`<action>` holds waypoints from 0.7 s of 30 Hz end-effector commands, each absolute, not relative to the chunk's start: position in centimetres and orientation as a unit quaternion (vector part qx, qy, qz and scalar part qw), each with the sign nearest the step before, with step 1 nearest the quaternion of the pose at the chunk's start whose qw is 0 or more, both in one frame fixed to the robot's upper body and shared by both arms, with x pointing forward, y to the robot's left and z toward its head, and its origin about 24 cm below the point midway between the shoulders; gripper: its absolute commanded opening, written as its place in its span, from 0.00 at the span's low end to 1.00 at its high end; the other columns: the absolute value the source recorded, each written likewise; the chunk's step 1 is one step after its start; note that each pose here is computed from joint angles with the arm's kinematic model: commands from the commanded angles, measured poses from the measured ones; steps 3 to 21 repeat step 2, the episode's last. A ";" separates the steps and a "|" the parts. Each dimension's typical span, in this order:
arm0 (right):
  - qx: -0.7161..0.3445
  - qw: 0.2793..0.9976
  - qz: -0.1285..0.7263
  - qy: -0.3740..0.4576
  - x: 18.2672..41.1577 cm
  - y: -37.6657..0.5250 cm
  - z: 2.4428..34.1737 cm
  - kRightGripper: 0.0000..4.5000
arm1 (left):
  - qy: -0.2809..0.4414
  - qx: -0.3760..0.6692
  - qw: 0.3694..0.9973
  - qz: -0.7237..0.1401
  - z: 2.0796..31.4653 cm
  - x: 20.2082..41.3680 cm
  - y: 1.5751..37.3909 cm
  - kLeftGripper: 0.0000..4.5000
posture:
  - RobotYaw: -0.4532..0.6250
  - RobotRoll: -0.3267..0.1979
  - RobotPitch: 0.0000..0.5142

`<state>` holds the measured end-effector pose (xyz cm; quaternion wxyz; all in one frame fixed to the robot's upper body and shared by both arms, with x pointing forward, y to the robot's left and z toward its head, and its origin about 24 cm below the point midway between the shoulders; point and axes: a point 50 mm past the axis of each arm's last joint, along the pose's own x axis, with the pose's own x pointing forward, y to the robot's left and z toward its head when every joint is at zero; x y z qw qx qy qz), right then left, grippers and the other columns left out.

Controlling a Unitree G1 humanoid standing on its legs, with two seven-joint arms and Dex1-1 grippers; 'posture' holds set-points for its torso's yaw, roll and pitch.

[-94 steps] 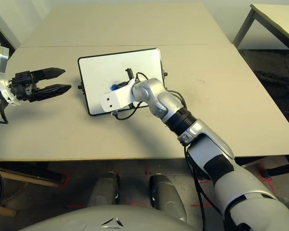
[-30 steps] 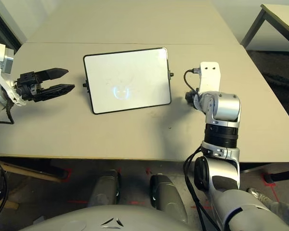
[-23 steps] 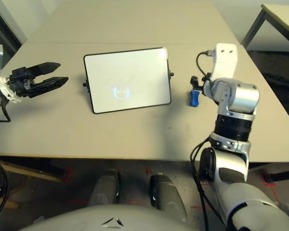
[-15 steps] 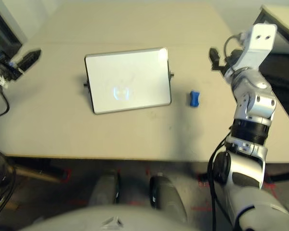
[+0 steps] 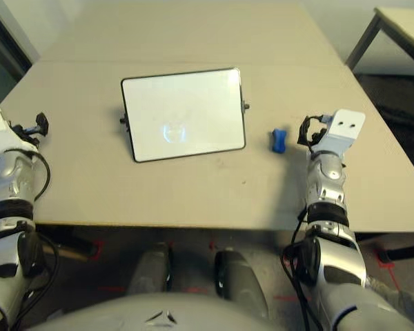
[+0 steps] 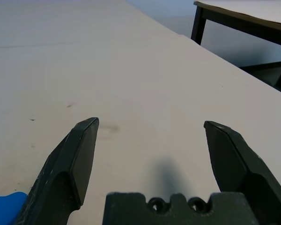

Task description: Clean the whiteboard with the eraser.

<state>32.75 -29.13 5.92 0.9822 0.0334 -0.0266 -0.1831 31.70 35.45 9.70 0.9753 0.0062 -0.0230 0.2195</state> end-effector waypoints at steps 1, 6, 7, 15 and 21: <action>0.042 0.981 -0.189 -0.028 32.6 -29.3 5.5 0.99 | -0.035 0.007 0.976 0.214 10.3 32.6 34.8 1.00 | 0.71 0.62 0.15; 0.042 0.981 -0.188 -0.030 32.6 -29.2 5.5 0.99 | -0.038 0.008 0.977 0.212 10.6 32.8 34.7 1.00 | 0.71 0.62 0.15; 0.042 0.981 -0.188 -0.030 32.6 -29.2 5.5 0.99 | -0.038 0.008 0.977 0.212 10.6 32.8 34.7 1.00 | 0.71 0.62 0.15; 0.042 0.981 -0.188 -0.030 32.6 -29.2 5.5 0.99 | -0.038 0.008 0.977 0.212 10.6 32.8 34.7 1.00 | 0.71 0.62 0.15; 0.042 0.981 -0.188 -0.030 32.6 -29.2 5.5 0.99 | -0.038 0.008 0.977 0.212 10.6 32.8 34.7 1.00 | 0.71 0.62 0.15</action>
